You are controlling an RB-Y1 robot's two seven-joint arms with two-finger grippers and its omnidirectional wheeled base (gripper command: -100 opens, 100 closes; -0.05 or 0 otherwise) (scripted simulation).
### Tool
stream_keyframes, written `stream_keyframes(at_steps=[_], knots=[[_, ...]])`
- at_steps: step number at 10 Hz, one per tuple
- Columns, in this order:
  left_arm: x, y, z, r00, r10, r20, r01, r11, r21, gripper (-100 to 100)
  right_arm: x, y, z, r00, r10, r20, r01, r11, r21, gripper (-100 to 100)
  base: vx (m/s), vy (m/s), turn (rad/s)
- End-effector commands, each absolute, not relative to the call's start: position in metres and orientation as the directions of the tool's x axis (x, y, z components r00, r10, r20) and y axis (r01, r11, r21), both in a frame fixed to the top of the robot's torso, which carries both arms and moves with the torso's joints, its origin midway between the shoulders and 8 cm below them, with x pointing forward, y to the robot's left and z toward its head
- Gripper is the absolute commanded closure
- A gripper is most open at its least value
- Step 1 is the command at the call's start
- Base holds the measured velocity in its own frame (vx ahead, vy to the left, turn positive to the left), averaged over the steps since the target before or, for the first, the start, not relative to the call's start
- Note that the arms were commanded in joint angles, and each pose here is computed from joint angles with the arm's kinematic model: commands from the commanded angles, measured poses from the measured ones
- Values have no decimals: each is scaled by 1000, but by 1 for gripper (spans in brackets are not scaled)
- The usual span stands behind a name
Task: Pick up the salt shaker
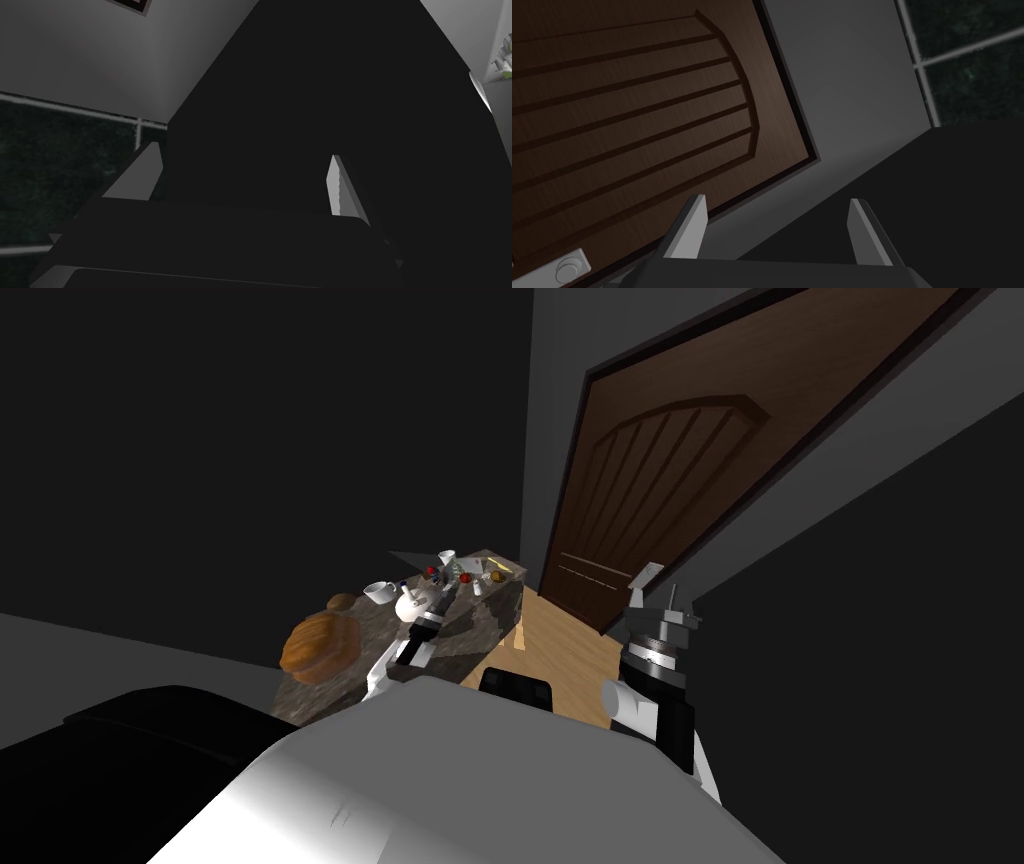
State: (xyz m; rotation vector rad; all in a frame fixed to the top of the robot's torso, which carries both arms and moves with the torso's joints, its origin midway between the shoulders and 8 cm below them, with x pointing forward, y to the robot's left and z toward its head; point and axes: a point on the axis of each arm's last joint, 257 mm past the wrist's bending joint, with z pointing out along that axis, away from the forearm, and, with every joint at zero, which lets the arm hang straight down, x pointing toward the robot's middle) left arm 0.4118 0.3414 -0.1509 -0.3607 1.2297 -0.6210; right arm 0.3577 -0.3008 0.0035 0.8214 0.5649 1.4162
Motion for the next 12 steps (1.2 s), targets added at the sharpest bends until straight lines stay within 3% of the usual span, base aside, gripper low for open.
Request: stream_keyframes(at_steps=[1,12], knots=[[414,344,-166,178,-569,-803,215,819,-533,-100,358,-301,3,101,987,128,-628,-37,778,0,51,0,-5],[409,351,-293,-86,-133,-987,111,984,-142,-100,358,-301,3,101,987,128,-628,-37,778,0,83,10,-6]])
